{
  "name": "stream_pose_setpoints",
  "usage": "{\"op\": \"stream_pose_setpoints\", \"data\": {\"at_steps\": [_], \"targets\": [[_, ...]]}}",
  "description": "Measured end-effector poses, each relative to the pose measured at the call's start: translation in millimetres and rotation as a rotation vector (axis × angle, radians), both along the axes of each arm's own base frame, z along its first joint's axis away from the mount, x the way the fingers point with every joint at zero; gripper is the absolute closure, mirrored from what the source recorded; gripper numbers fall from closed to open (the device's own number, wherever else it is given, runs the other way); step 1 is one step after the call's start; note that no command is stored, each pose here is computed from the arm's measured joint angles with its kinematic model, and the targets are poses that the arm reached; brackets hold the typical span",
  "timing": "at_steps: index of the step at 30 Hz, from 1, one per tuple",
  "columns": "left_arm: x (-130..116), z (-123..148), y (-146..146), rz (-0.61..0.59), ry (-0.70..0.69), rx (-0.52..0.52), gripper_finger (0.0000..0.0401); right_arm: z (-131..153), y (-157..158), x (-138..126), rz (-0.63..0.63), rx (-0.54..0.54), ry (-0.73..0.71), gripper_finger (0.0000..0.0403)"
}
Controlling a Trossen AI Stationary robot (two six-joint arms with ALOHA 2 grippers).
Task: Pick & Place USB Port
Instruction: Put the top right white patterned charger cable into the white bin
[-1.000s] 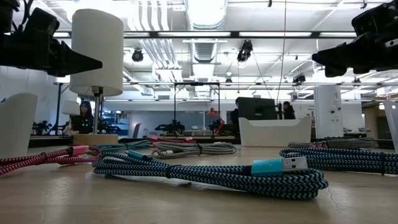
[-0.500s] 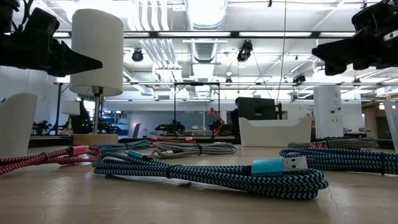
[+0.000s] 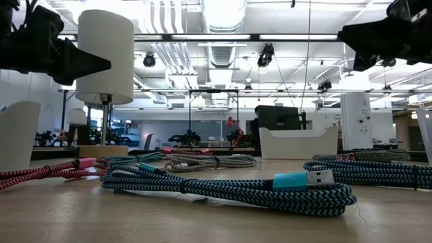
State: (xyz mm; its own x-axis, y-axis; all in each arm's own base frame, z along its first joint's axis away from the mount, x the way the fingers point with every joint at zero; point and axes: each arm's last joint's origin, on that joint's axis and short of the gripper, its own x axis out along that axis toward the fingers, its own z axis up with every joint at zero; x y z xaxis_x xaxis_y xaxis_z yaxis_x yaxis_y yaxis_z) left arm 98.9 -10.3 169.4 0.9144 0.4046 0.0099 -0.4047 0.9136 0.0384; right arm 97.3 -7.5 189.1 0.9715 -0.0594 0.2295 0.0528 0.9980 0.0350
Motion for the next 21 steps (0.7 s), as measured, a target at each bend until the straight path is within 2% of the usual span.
{"op": "stream_pose_setpoints", "data": {"at_steps": [7,15,21], "targets": [[0.3,0.9,-0.6,-0.025,-0.082,-0.174,0.0355,-3.9,-1.1,3.8,-0.028,-0.006,0.049,0.0279],[0.2,2.4,-0.2,-0.014,-0.099,-0.179,0.0355,-13.9,-3.4,12.5,-0.082,0.009,0.165,0.0237],[-1.3,16.5,0.2,-0.020,-0.178,-0.214,0.0330,-13.6,-5.7,19.7,-0.133,0.113,0.288,0.0221]]}}
